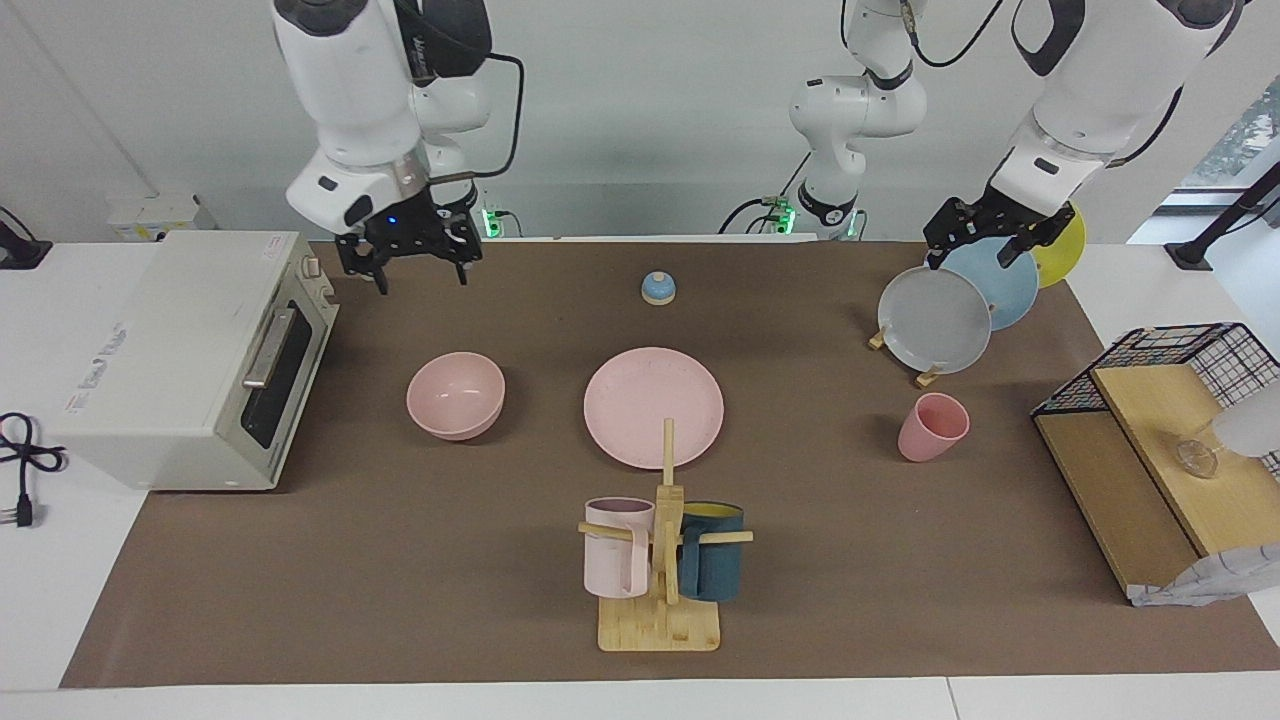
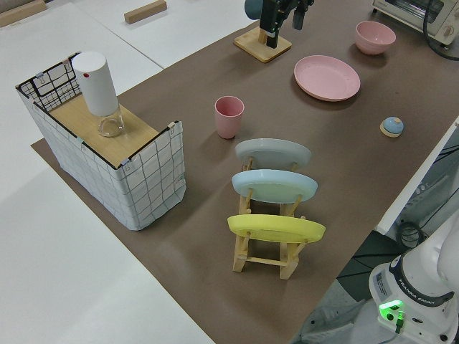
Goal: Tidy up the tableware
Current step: 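Reach the right gripper to the pink bowl and grasp its rim, then carry the bowl over the plate while the left gripper reaches the cup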
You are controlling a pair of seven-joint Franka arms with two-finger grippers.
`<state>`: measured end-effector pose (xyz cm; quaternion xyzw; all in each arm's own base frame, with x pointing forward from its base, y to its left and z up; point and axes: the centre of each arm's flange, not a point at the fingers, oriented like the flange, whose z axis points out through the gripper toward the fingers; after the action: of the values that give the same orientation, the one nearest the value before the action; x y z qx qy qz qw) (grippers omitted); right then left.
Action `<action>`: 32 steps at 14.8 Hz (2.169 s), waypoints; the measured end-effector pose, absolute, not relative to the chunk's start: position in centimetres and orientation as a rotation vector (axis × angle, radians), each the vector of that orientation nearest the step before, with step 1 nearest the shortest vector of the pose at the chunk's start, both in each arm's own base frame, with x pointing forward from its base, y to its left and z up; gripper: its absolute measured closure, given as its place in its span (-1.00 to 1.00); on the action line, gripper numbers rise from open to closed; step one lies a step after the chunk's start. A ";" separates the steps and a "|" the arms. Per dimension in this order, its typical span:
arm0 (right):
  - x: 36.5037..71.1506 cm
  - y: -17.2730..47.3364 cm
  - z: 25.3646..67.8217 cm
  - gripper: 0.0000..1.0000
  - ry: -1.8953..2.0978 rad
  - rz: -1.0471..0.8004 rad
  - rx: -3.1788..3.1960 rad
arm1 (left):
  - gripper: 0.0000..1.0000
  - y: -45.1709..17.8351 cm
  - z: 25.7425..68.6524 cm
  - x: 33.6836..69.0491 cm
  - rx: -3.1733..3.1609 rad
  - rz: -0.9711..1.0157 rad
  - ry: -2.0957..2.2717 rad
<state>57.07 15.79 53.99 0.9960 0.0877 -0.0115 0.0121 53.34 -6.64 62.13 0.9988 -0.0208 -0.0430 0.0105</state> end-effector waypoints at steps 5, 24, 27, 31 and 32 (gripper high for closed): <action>56.5 15.4 39.8 -1.00 0.262 -0.007 3.123 | -1.00 -6.6 62.1 53.3 3.117 -0.134 -0.065; 54.8 28.9 45.2 0.93 0.353 -0.096 3.045 | -1.00 -7.0 62.0 53.3 3.117 -0.134 -0.076; 53.6 39.0 45.0 0.93 0.253 -0.090 3.034 | -1.00 -6.9 61.2 54.0 3.115 -0.076 -0.062; 52.6 47.9 41.7 0.93 0.176 -0.039 3.054 | -1.00 -7.0 53.2 57.7 3.112 -0.029 -0.046; 52.9 48.4 40.7 0.93 0.160 -0.027 3.060 | -1.00 -7.1 50.9 59.0 3.112 -0.029 -0.044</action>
<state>52.91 48.42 40.70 0.9978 0.0522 -0.0087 0.0388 58.96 -7.10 50.90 0.9997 -0.0141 -0.0094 0.0147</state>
